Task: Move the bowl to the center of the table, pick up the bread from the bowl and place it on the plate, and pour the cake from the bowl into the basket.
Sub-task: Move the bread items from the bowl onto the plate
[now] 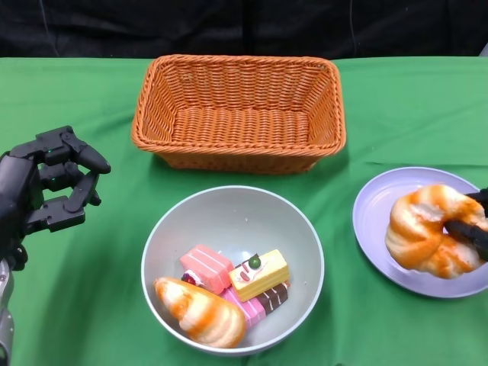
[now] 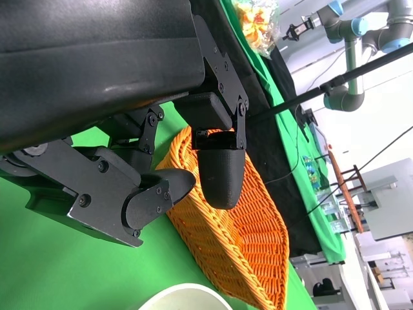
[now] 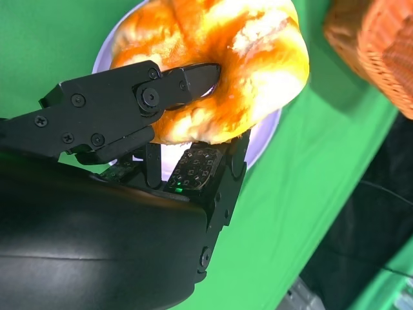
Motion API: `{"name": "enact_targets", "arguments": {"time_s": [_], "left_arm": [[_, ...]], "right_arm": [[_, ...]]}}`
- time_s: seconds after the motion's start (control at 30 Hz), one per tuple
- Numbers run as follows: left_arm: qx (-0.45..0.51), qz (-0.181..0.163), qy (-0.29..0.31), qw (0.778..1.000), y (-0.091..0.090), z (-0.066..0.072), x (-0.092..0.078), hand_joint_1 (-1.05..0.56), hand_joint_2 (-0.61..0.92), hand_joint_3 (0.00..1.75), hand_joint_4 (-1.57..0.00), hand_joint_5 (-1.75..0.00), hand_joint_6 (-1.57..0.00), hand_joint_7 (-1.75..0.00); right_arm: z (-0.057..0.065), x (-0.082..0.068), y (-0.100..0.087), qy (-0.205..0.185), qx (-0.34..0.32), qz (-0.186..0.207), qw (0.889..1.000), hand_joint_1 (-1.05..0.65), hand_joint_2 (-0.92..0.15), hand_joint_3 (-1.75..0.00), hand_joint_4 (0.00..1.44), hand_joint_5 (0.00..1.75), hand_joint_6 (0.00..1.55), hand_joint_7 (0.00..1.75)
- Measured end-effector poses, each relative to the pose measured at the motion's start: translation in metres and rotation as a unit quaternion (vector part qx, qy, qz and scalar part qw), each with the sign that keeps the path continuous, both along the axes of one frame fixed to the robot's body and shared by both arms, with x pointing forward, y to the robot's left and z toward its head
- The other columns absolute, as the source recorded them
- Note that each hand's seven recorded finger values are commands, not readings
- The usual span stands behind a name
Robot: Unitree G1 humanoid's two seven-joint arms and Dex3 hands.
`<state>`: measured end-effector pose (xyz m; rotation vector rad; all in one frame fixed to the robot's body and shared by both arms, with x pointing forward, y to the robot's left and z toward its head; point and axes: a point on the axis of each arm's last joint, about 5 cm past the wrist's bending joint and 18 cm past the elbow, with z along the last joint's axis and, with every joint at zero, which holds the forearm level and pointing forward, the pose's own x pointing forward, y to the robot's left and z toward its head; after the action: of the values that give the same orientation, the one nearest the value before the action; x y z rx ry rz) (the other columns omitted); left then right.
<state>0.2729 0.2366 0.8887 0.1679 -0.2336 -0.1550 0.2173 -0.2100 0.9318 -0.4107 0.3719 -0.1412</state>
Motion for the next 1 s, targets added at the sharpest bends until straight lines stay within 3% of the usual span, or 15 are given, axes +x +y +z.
{"name": "enact_targets", "arguments": {"time_s": [0.17, 0.27, 0.43, 0.5, 0.7, 1.0], "left_arm": [[0.001, 0.000, -0.001, 1.000, 0.001, 0.001, 0.000, -0.06, 0.62, 0.96, -0.75, -1.58, -0.75, -1.30], [0.001, 0.000, -0.001, 1.000, 0.001, 0.001, 0.000, -0.06, 0.62, 0.96, -0.75, -1.58, -0.75, -1.30], [0.001, 0.001, -0.001, 1.000, 0.001, 0.001, 0.000, -0.06, 0.61, 0.98, -0.75, -1.58, -0.75, -1.31], [0.001, 0.000, -0.001, 1.000, 0.001, 0.001, 0.000, -0.06, 0.61, 0.99, -0.74, -1.58, -0.75, -1.31], [0.001, 0.000, -0.001, 1.000, 0.001, 0.001, 0.000, -0.04, 0.61, 0.99, -0.74, -1.59, -0.75, -1.31], [0.002, 0.000, 0.000, 1.000, 0.001, 0.001, 0.000, -0.04, 0.62, 0.98, -0.74, -1.59, -0.75, -1.31]], "right_arm": [[-0.005, 0.007, 0.004, 0.021, -0.042, 0.015, 0.999, -0.28, -0.92, -0.10, 0.81, 1.02, 1.03, 0.20], [-0.006, 0.009, 0.006, 0.032, -0.067, 0.028, 0.997, -0.30, -0.92, -0.11, 0.80, 0.84, 0.92, 0.08], [-0.007, 0.010, 0.011, 0.039, -0.124, 0.051, 0.990, -0.34, -0.92, -0.07, 0.72, 0.40, 0.68, 0.01], [-0.007, 0.009, 0.013, 0.040, -0.157, 0.061, 0.985, -0.39, -0.92, -0.07, 0.53, 0.21, 0.49, 0.00], [-0.007, 0.005, 0.017, 0.032, -0.208, 0.078, 0.975, -0.38, -0.92, -0.06, 0.32, 0.07, 0.25, 0.00], [-0.011, -0.002, 0.022, 0.011, -0.237, 0.072, 0.969, -0.40, -0.92, -0.06, 0.11, 0.00, 0.11, 0.00]]}}
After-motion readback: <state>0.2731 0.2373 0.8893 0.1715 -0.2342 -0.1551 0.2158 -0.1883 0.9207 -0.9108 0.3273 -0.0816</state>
